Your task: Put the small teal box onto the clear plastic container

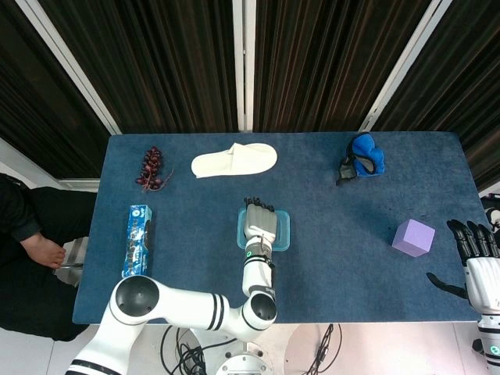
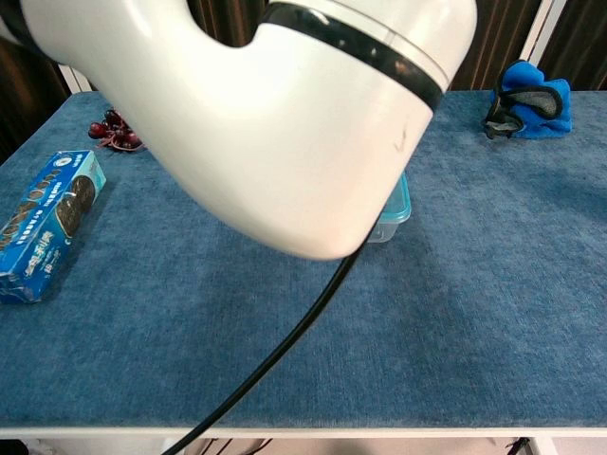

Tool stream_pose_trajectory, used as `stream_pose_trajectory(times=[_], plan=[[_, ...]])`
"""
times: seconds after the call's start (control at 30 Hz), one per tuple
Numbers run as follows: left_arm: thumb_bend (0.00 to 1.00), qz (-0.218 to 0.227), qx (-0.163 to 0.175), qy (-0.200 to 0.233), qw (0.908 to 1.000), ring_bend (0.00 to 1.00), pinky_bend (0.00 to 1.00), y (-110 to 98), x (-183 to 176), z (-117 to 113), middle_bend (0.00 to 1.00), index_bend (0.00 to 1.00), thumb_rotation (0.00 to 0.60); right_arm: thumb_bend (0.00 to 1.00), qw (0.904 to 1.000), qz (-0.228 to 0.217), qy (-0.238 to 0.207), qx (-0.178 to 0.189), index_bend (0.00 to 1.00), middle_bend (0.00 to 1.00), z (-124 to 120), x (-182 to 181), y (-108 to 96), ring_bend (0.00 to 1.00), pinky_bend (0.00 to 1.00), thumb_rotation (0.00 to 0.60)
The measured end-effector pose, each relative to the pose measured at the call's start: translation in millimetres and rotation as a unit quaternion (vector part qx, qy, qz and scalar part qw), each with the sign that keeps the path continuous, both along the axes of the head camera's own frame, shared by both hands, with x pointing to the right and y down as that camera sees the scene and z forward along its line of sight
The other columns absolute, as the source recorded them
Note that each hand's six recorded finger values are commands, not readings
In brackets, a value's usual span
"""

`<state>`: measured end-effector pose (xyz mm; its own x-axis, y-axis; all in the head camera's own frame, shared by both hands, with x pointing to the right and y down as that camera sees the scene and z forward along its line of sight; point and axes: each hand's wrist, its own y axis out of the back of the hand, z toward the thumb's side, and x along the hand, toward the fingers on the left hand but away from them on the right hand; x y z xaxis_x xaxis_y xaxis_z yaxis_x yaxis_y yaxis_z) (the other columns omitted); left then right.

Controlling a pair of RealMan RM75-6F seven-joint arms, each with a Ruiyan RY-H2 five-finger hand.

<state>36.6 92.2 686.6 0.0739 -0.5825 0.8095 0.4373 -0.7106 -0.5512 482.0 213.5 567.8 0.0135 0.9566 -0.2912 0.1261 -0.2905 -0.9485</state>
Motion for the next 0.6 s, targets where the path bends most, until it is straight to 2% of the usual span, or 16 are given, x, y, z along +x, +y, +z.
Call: stream_pose_trajectory(times=[0.17,0.27,0.47,0.6], plan=[[0.0,-0.002,0.002,0.01,0.9999,0.03,0.11,0.3,3.0,1.0,0.18,0.15,0.6,0.02,1.0,0.002,0.0,0.001,0.0,0.09,-0.7,1.0,0.4,0.0,0.02,0.6],[0.0,-0.004,-0.001,0.016,0.9999,0.0,0.11,1.4,3.6,1.1,0.12,0.08,0.6,0.02,1.0,0.002,0.0,0.002,0.0,0.09,-1.2,1.1,0.3,0.0,0.02,0.6],[0.0,-0.008,-0.008,0.02,0.9997,0.0,0.11,2.8,2.9,0.8,0.03,0.02,0.6,0.03,1.0,0.002,0.0,0.003,0.0,0.09,-1.4,0.9,0.5,0.0,0.02,0.6],[0.0,-0.009,-0.009,0.023,0.9997,0.0,0.11,2.4,1.9,0.3,0.0,0.0,0.6,0.03,1.0,0.002,-0.001,0.004,0.0,0.09,-1.7,0.6,0.5,0.0,0.02,0.6]])
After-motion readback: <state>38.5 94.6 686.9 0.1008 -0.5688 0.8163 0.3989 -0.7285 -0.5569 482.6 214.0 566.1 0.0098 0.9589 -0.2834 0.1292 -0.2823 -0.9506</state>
